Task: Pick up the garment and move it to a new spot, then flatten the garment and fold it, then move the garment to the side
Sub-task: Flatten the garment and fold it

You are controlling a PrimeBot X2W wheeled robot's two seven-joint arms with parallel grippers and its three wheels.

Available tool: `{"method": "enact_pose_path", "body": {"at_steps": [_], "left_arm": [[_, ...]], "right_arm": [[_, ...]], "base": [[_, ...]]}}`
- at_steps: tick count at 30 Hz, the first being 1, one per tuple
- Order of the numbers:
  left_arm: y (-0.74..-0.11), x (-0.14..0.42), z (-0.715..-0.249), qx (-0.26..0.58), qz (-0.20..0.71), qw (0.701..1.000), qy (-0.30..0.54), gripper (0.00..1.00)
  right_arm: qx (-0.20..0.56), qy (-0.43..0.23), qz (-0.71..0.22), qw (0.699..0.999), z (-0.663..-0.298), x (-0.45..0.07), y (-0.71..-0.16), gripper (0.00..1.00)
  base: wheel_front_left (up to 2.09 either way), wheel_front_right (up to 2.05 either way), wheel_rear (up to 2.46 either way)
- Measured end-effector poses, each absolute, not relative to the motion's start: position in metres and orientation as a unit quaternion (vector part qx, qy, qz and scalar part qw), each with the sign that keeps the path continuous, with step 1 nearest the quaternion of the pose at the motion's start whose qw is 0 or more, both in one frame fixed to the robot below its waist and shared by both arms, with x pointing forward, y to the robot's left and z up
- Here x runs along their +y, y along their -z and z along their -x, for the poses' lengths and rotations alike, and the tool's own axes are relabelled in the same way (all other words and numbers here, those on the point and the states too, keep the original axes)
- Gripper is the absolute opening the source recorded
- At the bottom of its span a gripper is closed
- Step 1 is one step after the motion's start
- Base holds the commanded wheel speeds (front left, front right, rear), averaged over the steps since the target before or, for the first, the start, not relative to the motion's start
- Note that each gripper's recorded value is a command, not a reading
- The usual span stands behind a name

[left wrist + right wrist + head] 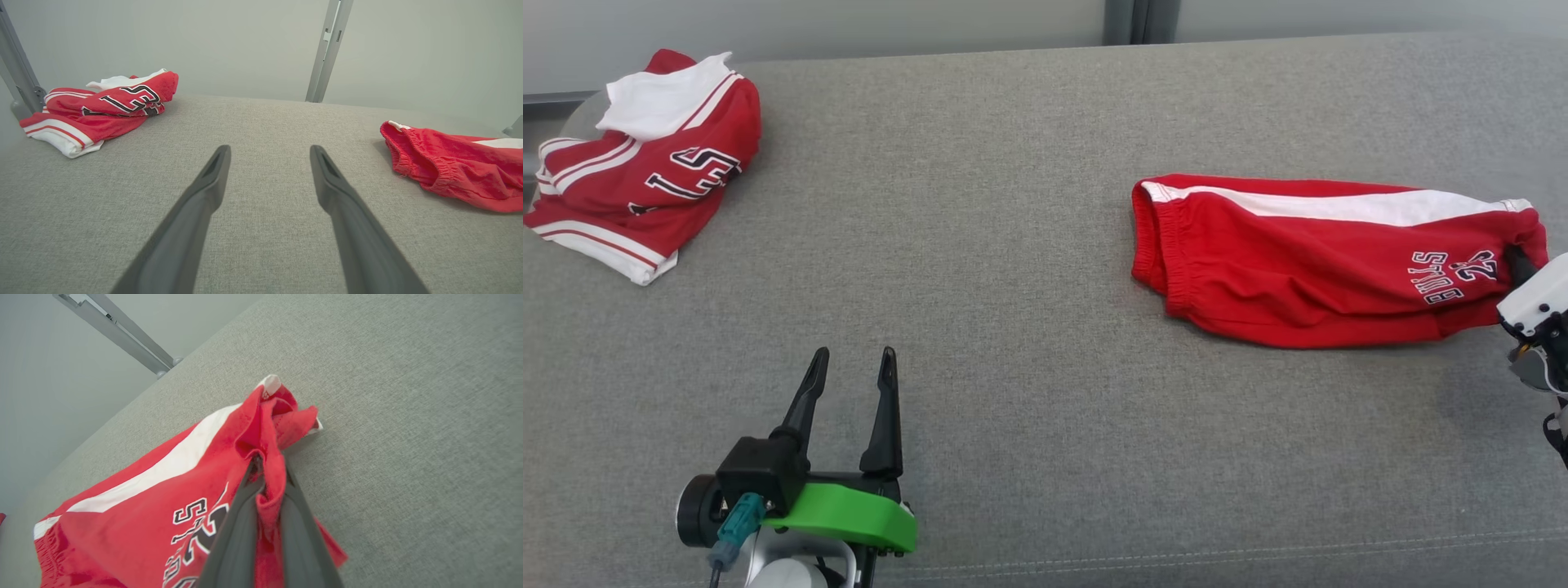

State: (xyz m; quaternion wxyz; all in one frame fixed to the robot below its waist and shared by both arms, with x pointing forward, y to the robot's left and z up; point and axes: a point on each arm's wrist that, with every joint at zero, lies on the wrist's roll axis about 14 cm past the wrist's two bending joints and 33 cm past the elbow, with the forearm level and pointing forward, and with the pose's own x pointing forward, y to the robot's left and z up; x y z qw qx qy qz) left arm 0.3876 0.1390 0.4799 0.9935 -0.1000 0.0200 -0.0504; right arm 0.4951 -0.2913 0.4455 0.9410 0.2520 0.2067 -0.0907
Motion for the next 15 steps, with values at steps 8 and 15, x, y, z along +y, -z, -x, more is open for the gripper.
{"method": "enact_pose_path", "body": {"at_steps": [8,15], "left_arm": [[-0.476,0.133,-0.394,0.027,0.097,0.993,0.064,1.00],[-0.481,0.133,-0.396,0.021,0.094,0.993,0.065,1.00]], "right_arm": [[0.185,0.085,-0.259,0.944,-0.511,-0.285,-0.461,0.00],[0.157,0.032,-0.234,0.959,-0.543,-0.252,-0.502,0.00]], "base": [[0.00,0.00,0.00],[0.00,0.00,0.00]]}}
